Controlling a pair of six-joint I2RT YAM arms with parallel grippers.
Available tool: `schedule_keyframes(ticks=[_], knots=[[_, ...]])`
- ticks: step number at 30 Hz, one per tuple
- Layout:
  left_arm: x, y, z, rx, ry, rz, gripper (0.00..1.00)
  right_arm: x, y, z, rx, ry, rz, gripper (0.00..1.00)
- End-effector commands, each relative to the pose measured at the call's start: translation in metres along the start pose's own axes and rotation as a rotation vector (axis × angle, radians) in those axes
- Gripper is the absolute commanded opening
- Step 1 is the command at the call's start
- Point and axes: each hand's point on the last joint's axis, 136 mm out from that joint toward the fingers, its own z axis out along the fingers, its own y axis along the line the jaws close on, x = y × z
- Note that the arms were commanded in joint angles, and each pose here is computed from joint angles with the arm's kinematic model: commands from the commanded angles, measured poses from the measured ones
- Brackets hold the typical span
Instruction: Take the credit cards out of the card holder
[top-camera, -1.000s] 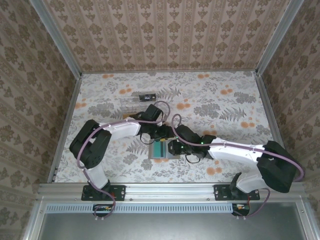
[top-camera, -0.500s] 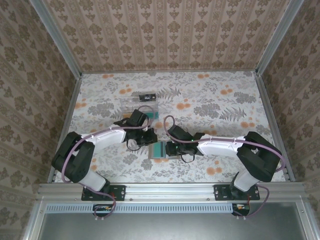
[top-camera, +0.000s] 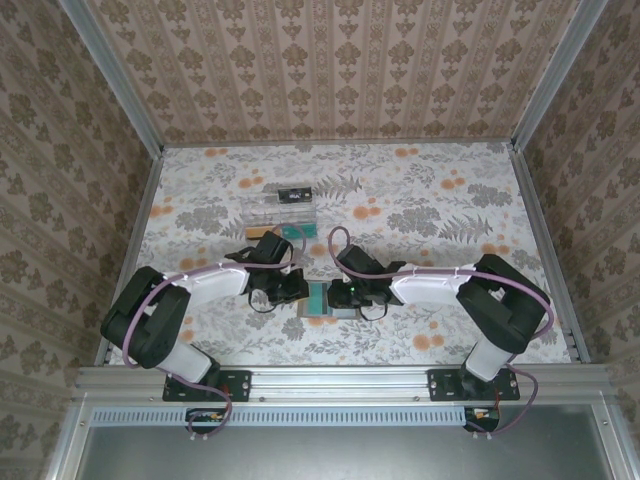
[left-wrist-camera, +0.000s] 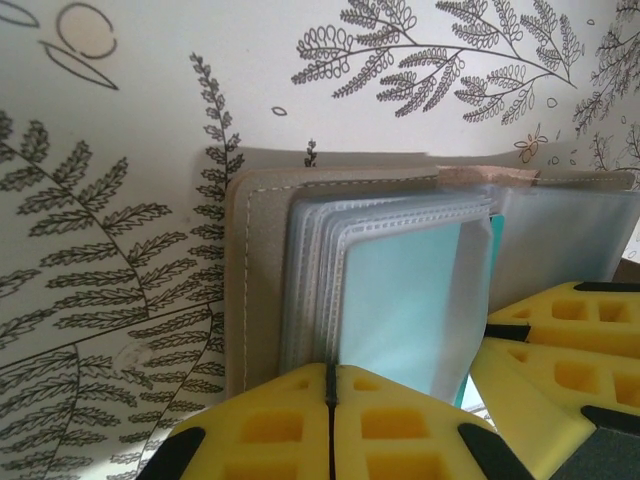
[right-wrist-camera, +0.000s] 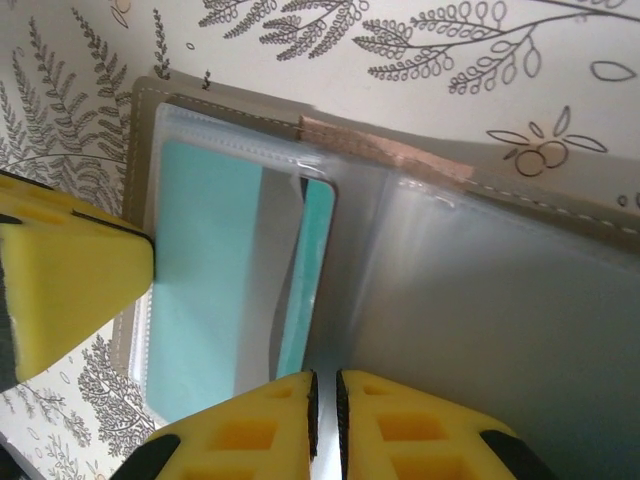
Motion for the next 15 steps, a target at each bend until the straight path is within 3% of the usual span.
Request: schedule_keyframes(ticks=[1,15], knots=[[0.0084,0.0085,0.006,-0.024,0.021,-0.021,0.07,-0.0076,0.0123,0.0024,-0.054,0.004,0.023,0.17],[0.0085,0.0069,0.005,-0.025,0.014,-0.019,0.07,-0.0109,0.0181,0.0062,-0.115,0.022,0.065,0.2]])
